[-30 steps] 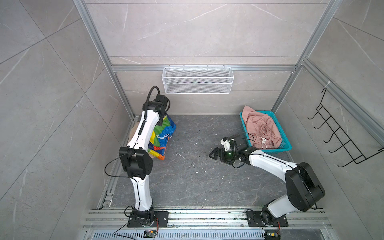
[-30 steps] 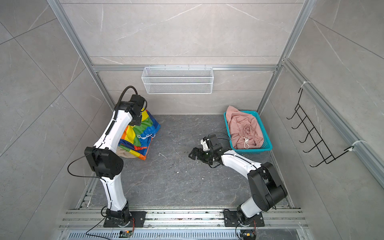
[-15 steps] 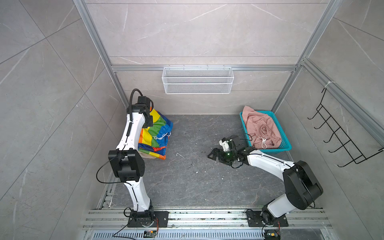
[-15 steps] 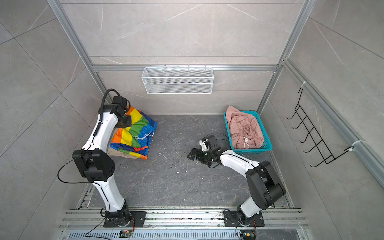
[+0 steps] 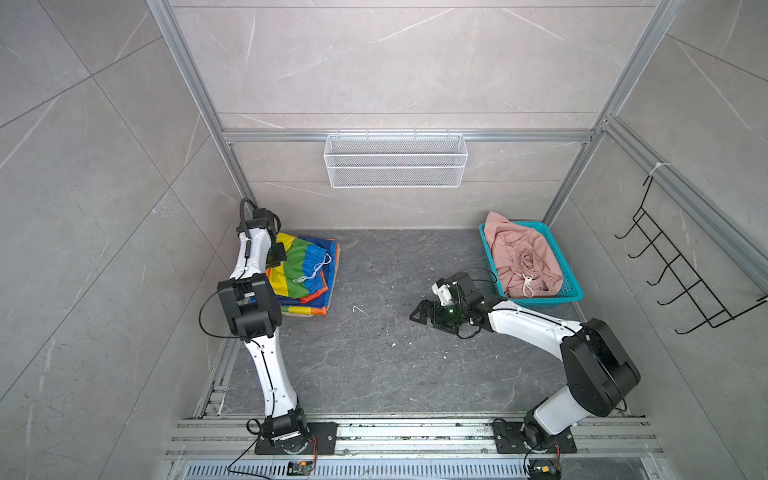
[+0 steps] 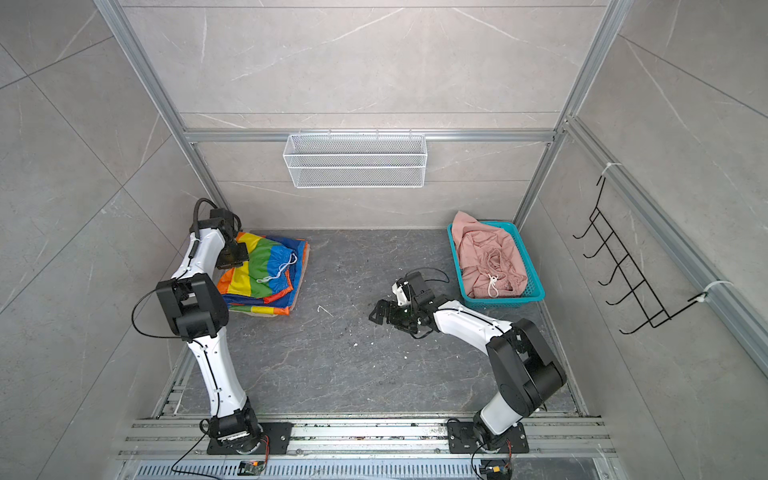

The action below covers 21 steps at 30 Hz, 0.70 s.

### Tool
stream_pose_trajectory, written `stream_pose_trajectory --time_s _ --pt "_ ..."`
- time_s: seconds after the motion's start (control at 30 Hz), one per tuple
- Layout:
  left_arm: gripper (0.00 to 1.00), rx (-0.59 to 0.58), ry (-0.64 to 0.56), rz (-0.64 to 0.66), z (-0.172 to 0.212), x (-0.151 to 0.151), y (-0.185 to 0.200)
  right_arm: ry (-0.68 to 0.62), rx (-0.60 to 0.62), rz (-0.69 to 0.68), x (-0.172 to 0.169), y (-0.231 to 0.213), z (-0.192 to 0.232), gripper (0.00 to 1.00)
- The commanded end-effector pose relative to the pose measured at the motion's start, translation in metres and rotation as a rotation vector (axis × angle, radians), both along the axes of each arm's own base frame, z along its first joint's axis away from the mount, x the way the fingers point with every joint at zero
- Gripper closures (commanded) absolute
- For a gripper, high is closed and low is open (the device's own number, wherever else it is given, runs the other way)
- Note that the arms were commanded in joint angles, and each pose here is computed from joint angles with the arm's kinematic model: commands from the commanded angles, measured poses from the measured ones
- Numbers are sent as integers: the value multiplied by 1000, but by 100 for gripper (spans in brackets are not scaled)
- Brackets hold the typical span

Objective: Fold and stack the shorts
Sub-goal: 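Release the rainbow shorts on the stack while the right gripper reaches into the teal basket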

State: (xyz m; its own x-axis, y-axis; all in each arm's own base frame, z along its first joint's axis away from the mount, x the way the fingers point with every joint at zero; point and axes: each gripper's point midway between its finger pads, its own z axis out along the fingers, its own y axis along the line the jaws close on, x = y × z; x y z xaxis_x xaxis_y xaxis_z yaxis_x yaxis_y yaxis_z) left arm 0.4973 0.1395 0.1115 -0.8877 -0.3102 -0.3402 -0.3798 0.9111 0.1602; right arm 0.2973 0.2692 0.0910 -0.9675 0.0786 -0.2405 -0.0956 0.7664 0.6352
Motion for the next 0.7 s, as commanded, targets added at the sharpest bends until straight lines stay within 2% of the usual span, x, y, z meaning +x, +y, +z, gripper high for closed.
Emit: stream_pose_trajectory --time_s 0.0,0.07,0.1,0.13,0.27,0.4,0.5,0.57,0.67 --pt "69 -37 -96 12 39 6 -6 -30 -13 -4 6 1 16 1" --pt "62 -74 -138 1 55 7 -14 -59 -36 -2 8 -3 28 0" --pt "6 -95 -158 -6 63 7 -18 -74 -45 -1 10 -5 36 1" --pt "0 -108 -184 -12 72 7 -23 -103 -60 -7 13 -10 48 0" --pt "0 -173 -294 -47 118 2 -44 -210 -150 -95 36 -49 93 1" --pt "0 -209 -412 -140 161 -6 -90 -245 -238 -297 73 -126 122 0" --pt "0 -204 -474 -281 180 -13 -153 -220 -256 -490 100 -192 129 1" --pt "0 -162 -510 -408 190 -22 -208 -190 -263 -612 117 -235 122 1" --pt "0 -60 -564 -600 196 -36 -288 -125 -288 -720 139 -278 99 1"
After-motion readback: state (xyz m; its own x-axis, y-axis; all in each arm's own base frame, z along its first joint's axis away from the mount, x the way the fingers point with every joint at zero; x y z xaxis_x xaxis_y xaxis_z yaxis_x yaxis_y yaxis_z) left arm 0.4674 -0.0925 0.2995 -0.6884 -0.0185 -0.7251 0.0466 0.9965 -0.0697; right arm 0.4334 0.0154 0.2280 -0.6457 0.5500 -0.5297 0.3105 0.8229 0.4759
